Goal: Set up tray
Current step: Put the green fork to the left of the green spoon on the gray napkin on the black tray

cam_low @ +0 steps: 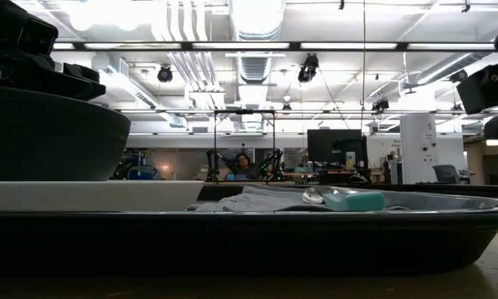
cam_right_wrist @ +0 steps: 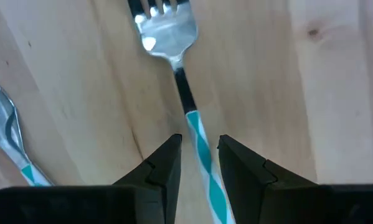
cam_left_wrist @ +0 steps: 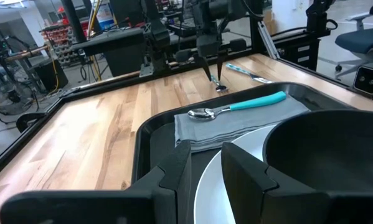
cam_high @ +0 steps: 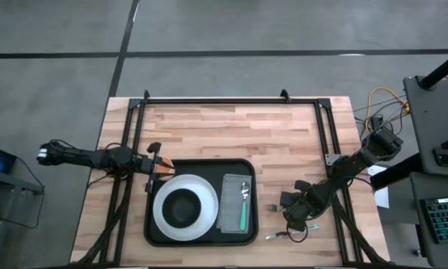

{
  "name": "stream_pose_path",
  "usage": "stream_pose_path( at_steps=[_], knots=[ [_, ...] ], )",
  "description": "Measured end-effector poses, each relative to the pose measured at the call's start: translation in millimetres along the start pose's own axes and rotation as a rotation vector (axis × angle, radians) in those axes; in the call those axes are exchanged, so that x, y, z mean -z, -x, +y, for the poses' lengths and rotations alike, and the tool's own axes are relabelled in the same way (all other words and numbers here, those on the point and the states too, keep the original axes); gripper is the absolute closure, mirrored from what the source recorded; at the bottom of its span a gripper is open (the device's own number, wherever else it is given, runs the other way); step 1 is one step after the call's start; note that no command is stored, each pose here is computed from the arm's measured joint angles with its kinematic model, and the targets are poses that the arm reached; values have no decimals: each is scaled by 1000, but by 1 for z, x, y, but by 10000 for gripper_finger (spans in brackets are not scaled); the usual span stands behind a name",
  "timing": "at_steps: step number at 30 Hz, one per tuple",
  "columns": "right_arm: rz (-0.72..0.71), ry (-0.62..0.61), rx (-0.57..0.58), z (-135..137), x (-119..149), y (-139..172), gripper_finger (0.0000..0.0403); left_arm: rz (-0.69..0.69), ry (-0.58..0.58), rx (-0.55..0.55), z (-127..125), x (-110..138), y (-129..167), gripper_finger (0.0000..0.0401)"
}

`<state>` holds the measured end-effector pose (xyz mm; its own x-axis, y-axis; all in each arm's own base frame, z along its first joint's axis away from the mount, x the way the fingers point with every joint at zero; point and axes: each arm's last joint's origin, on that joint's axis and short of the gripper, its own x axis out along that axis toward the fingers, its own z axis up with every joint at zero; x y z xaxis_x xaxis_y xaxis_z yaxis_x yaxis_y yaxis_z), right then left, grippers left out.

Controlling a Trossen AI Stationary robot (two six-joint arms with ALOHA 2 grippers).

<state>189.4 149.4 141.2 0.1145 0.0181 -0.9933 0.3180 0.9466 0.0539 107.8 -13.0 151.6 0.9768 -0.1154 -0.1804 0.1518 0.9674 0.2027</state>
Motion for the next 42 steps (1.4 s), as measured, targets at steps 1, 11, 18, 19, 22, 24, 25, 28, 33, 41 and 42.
stream_pose_path(
  at_steps=[1,11,18,19,22,24,25,28,33,41,42],
  knots=[
    [6,-2,-2,0,0,-1,308,0,0,0,0,0,0,330],
    [10,-46,-9,-1,1,-5,340,0,0,0,0,0,0,330],
    [15,-123,-10,-2,0,-5,386,0,0,0,0,0,0,330],
    [17,-149,-9,-3,-1,-5,386,0,0,0,0,0,0,330],
    [21,-219,-7,-4,-2,-5,386,0,0,0,0,0,0,330],
    [21,-273,-6,-5,-3,-5,387,0,0,0,0,0,0,330],
    [20,-307,-5,-5,-4,-4,387,0,0,0,0,0,0,330],
    [6,-442,-1,-6,-8,-3,388,0,0,0,0,0,0,330],
    [-14,-617,-13,-3,-14,2,389,0,0,0,0,0,0,330],
    [-30,-823,8,6,-24,25,390,0,0,-1,0,0,0,330],
    [-32,-839,1,8,-25,29,390,0,0,0,0,0,0,330]
  ],
)
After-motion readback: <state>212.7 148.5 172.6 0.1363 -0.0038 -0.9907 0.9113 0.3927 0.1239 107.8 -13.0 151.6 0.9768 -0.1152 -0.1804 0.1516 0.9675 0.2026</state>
